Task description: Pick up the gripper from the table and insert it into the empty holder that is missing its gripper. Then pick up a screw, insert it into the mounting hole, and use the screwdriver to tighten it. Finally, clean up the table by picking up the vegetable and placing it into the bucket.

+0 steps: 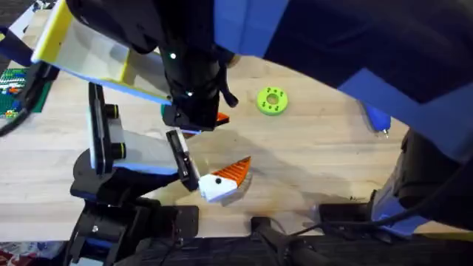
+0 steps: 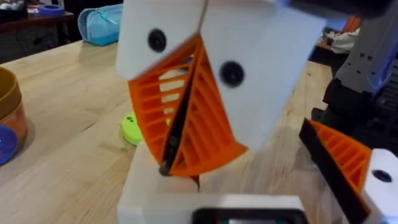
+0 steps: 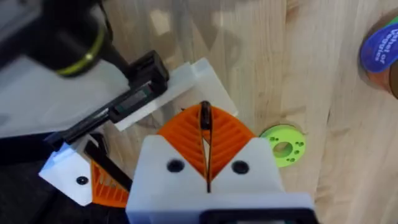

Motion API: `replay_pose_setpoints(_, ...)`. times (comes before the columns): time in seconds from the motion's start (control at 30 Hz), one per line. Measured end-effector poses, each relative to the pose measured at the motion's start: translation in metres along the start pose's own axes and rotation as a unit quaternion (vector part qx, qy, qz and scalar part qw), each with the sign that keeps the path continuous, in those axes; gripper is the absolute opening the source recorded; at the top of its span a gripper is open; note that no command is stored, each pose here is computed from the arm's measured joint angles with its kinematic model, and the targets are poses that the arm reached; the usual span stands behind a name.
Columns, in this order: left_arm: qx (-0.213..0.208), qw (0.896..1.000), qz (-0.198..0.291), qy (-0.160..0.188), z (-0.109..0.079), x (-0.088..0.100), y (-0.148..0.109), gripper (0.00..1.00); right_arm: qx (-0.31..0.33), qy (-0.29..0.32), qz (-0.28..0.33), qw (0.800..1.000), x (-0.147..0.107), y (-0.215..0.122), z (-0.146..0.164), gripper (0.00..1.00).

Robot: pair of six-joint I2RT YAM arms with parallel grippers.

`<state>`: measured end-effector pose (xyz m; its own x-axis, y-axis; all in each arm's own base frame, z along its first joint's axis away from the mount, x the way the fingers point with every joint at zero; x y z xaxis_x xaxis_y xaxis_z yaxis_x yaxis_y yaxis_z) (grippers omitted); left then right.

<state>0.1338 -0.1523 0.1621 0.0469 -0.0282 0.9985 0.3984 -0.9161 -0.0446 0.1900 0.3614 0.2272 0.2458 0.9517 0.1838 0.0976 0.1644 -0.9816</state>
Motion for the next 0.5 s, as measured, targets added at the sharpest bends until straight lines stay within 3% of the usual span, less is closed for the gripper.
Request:
replay_pose_setpoints(0.07, 0.000, 1.000, 0.000, 0.000, 0.0000, 0.0000, 0.0000, 0.986, 0.000, 0.000, 0.000, 1.000, 0.0000, 0.0000, 0.0000, 0.059)
replay_pose_setpoints(0.13, 0.000, 1.000, 0.000, 0.000, 0.0000, 0.0000, 0.0000, 0.986, 0.001, 0.000, -0.001, 1.000, 0.0002, 0.0000, 0.0003, 0.239)
replay_pose_setpoints(0.2, 0.000, 1.000, 0.000, 0.000, 0.0000, 0.0000, 0.0000, 0.986, 0.000, -0.001, -0.001, 1.000, 0.0004, 0.0000, 0.0002, 0.473)
replay_pose_setpoints(0.3, -0.001, 1.000, 0.000, 0.000, -0.0004, 0.0000, 0.0000, 0.986, -0.003, -0.004, 0.004, 1.000, -0.0021, -0.0005, -0.0016, 0.903)
replay_pose_setpoints(0.33, -0.002, 1.000, 0.000, 0.000, -0.0005, 0.0000, 0.0000, 0.986, -0.005, -0.004, 0.003, 1.000, -0.0030, -0.0017, -0.0034, 0.971)
replay_pose_setpoints(0.5, -0.001, 1.000, 0.000, 0.000, -0.0004, 0.0000, 0.0000, 0.986, -0.007, -0.002, 0.000, 1.000, -0.0025, -0.0027, -0.0059, 0.995)
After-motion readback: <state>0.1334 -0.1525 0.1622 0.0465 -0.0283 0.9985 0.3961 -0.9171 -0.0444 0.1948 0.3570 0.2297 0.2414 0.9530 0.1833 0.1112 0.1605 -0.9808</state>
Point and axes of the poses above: each hand's point on the last joint's axis, 136 mm out from that joint toward the fingers, its own y axis out along the fingers, its own z axis along the line the jaws close on, x = y × z, the point moved 2 cm from there along -y, back along the fingers, and after that the axes turned 7 degrees about y, right-handed, at the moved point
